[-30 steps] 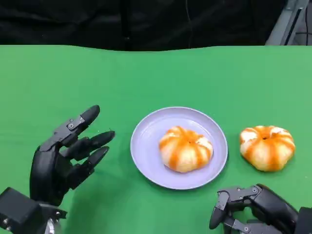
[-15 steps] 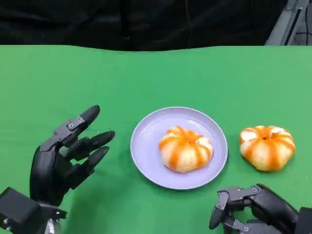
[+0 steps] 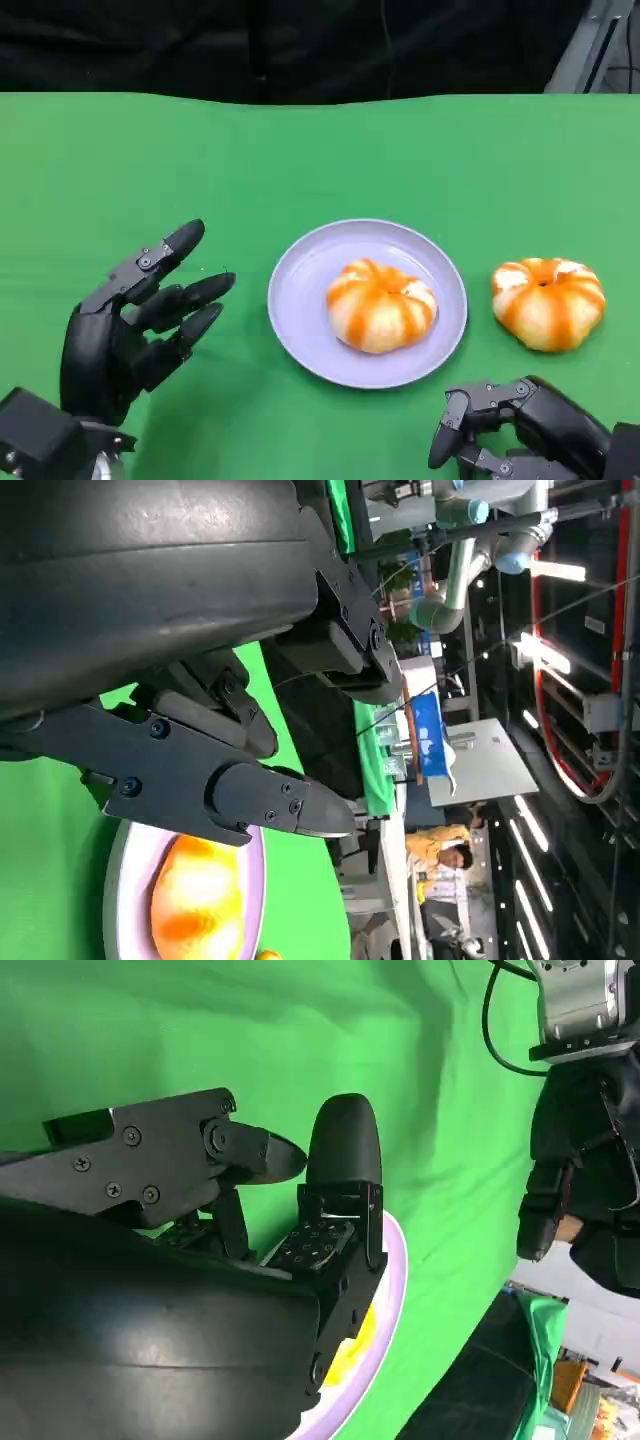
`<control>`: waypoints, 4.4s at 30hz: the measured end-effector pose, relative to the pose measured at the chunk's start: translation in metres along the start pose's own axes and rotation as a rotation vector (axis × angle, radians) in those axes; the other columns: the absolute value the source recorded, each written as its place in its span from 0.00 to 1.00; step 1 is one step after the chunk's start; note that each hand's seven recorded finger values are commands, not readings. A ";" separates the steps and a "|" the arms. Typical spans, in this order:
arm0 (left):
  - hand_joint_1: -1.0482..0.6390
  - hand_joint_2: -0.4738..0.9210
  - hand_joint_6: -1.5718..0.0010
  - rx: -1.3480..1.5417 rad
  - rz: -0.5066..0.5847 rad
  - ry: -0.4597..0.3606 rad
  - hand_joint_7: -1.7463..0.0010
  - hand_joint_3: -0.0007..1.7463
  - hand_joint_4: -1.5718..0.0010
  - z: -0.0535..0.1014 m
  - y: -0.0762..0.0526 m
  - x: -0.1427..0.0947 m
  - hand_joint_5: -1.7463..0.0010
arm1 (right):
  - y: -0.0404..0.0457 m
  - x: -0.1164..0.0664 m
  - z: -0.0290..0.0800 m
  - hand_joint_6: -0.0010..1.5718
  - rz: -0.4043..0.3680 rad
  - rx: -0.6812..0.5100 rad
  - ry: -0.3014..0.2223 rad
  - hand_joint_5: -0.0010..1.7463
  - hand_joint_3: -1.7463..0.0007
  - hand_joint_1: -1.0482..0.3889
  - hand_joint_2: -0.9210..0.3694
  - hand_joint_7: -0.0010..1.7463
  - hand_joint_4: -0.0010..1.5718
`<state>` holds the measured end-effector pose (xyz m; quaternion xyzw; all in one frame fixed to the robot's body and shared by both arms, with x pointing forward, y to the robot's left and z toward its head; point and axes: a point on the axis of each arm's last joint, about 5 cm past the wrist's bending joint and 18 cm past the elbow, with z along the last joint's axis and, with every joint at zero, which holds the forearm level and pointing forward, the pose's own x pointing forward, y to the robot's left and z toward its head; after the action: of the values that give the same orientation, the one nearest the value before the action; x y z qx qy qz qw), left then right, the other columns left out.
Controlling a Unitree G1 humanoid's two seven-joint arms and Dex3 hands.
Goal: Grasp the bread from the table and place it into the plate.
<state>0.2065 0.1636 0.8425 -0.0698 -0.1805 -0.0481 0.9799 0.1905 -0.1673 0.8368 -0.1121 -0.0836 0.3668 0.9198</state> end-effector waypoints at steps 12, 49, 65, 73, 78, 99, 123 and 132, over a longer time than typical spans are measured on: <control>0.36 1.00 0.56 0.000 0.000 0.000 1.00 0.07 0.39 0.000 0.000 0.000 1.00 | 0.0000 0.000 0.000 0.50 0.000 0.000 0.000 0.90 0.72 0.71 0.00 0.63 0.46; 0.36 1.00 0.56 0.000 0.000 0.000 1.00 0.07 0.39 0.000 0.000 0.000 1.00 | 0.0001 0.000 0.000 0.50 0.000 0.001 0.001 0.90 0.72 0.71 0.00 0.63 0.46; 0.36 1.00 0.56 0.000 0.000 0.000 1.00 0.07 0.39 0.000 0.000 0.000 1.00 | 0.0001 0.000 0.000 0.50 0.000 0.001 0.002 0.90 0.72 0.71 0.00 0.63 0.46; 0.36 1.00 0.56 0.000 0.000 0.000 1.00 0.07 0.39 0.000 0.000 0.000 1.00 | 0.0001 0.000 0.000 0.50 0.000 0.001 0.002 0.90 0.72 0.71 0.00 0.63 0.46; 0.36 1.00 0.56 0.000 0.000 0.000 1.00 0.07 0.39 0.000 0.000 0.000 1.00 | 0.0001 0.000 0.000 0.50 0.000 0.001 0.002 0.90 0.72 0.71 0.00 0.63 0.46; 0.36 1.00 0.56 0.000 0.000 0.000 1.00 0.07 0.39 0.000 0.000 0.000 1.00 | 0.0000 0.000 0.000 0.50 0.000 0.002 0.002 0.90 0.72 0.71 0.00 0.63 0.46; 0.37 1.00 0.56 0.006 0.014 0.054 1.00 0.07 0.40 -0.004 0.003 -0.021 1.00 | 0.0004 -0.001 0.000 0.50 0.000 -0.003 -0.005 0.90 0.71 0.71 0.01 0.63 0.45; 0.37 1.00 0.56 -0.006 0.005 0.066 1.00 0.07 0.40 -0.005 0.005 -0.027 1.00 | 0.0002 -0.001 0.000 0.51 -0.001 -0.003 -0.004 0.91 0.72 0.71 0.00 0.63 0.45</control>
<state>0.1834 0.1696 0.8271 -0.0714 -0.1476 -0.0487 0.9853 0.1899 -0.1676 0.8364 -0.1127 -0.0860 0.3666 0.9195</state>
